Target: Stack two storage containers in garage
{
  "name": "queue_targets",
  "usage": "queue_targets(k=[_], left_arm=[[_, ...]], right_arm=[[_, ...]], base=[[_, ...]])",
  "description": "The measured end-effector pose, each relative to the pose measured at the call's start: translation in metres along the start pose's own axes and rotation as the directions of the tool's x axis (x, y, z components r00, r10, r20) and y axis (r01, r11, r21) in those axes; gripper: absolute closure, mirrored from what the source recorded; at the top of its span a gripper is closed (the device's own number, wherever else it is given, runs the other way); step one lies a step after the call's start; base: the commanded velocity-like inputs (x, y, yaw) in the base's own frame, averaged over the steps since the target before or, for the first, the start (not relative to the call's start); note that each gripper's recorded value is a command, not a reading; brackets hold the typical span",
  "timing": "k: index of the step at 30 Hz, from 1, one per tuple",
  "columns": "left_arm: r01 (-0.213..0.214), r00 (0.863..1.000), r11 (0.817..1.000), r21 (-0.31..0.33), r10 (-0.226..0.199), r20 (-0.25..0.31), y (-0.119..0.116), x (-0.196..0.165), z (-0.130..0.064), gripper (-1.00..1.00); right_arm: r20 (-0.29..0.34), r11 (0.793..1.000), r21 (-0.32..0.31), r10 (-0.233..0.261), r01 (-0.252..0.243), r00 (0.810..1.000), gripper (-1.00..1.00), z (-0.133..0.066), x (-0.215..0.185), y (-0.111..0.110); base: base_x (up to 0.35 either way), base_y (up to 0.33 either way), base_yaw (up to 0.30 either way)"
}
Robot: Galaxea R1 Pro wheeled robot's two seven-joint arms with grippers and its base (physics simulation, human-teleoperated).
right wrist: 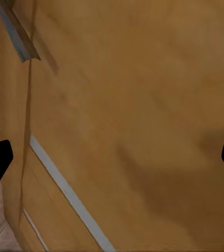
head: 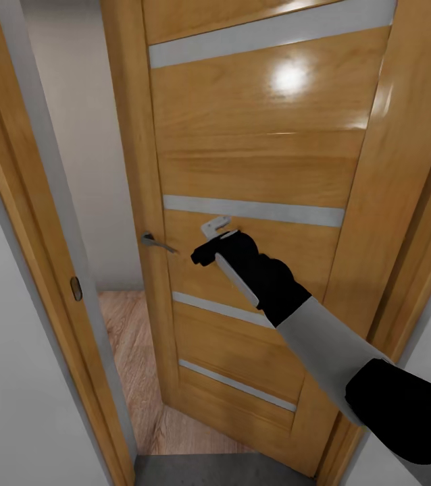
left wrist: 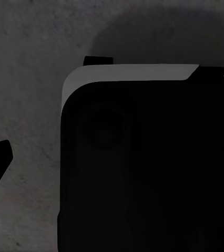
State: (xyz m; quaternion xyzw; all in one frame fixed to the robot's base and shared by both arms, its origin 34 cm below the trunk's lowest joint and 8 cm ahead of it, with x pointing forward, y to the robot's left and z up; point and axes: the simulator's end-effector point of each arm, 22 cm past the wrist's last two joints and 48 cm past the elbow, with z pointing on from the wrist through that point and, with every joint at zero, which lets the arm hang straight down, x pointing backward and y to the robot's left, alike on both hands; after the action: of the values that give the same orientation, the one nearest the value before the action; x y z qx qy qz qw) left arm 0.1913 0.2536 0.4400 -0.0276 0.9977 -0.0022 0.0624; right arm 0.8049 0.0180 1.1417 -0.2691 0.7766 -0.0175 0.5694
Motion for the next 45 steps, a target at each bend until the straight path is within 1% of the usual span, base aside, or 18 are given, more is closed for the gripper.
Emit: queue_targets(k=[3,10,14,20,24,26,27,28,29,32,34,36,40,42,45], left_arm=[[0.000,1.000,1.000,0.000,0.000,0.000,0.000,0.000,0.000,-1.00],[0.001,1.000,1.000,-0.001,-0.001,0.000,0.000,0.000,0.000,-1.00],[0.000,1.000,1.000,-0.002,0.000,0.000,0.001,0.000,0.000,-1.00],[0.000,1.000,1.000,-0.003,0.000,-0.001,0.001,0.000,0.000,-1.00],[0.001,1.000,1.000,-0.003,-0.001,-0.004,0.002,0.002,0.000,-1.00],[0.001,1.000,1.000,-0.003,-0.001,-0.004,0.001,0.002,0.000,-1.00],[0.001,1.000,1.000,-0.002,-0.001,-0.003,0.001,0.002,0.000,-1.00],[0.002,1.000,1.000,-0.002,-0.002,-0.003,0.001,0.002,0.000,-1.00],[0.004,1.000,1.000,-0.002,-0.004,-0.003,0.001,0.002,0.000,-1.00],[0.005,1.000,1.000,-0.002,-0.005,-0.004,0.001,0.002,0.000,-1.00],[0.004,1.000,1.000,-0.002,-0.004,-0.005,0.001,0.002,0.000,-1.00],[0.005,1.000,1.000,-0.003,-0.005,-0.006,0.001,0.003,0.000,-1.00],[0.007,1.000,1.000,-0.005,-0.007,-0.013,0.002,0.006,0.000,-1.00],[0.009,1.000,1.000,-0.007,-0.009,-0.015,0.003,0.007,0.000,-1.00],[0.011,1.000,1.000,-0.005,-0.011,-0.016,0.001,0.007,0.000,-1.00]], right_arm=[[-0.009,0.999,-0.022,0.026,-0.026,1.000,-1.00,0.000,0.002,0.005],[-0.007,0.998,-0.039,0.046,-0.046,0.999,-1.00,0.001,0.002,0.008],[-0.020,0.995,-0.069,0.069,-0.071,0.997,-1.00,0.001,0.005,0.014],[-0.021,0.994,-0.072,0.076,-0.077,0.997,-1.00,0.001,0.005,0.015],[-0.013,0.996,-0.056,0.070,-0.071,0.997,-1.00,0.001,0.003,0.012],[-0.004,0.997,-0.032,0.065,-0.065,0.998,-1.00,0.001,0.001,0.007],[0.006,0.998,0.002,0.060,-0.060,0.998,-1.00,0.000,-0.001,0.000],[0.028,0.996,0.074,0.051,-0.053,0.998,-1.00,-0.002,-0.005,-0.016],[0.057,0.983,0.176,0.043,-0.052,0.997,-1.00,-0.007,-0.011,-0.037],[0.075,0.967,0.247,0.037,-0.054,0.997,-1.00,-0.013,-0.015,-0.051],[0.075,0.962,0.270,0.022,-0.042,0.997,-1.00,-0.014,-0.015,-0.053],[0.072,0.959,0.280,0.014,-0.034,0.997,-1.00,-0.013,-0.014,-0.053],[0.046,0.954,0.298,0.007,-0.021,0.999,-1.00,-0.008,-0.004,-0.057],[0.025,0.950,0.311,0.002,-0.010,1.000,-1.00,-0.003,0.005,-0.060],[-0.009,0.943,0.332,-0.022,0.024,1.000,-1.00,0.010,0.023,-0.062]], base=[[0.000,0.000,0.000],[0.000,0.000,0.000],[0.000,0.000,0.000],[0.000,0.000,0.000],[0.000,0.000,0.000],[0.000,0.000,0.000],[0.000,0.000,0.000],[0.000,0.000,0.000],[0.000,0.000,0.000],[0.000,0.000,0.000],[0.000,0.000,0.000],[0.000,0.000,0.000],[0.000,0.000,0.000],[0.000,0.000,0.000],[0.000,0.000,0.000]])
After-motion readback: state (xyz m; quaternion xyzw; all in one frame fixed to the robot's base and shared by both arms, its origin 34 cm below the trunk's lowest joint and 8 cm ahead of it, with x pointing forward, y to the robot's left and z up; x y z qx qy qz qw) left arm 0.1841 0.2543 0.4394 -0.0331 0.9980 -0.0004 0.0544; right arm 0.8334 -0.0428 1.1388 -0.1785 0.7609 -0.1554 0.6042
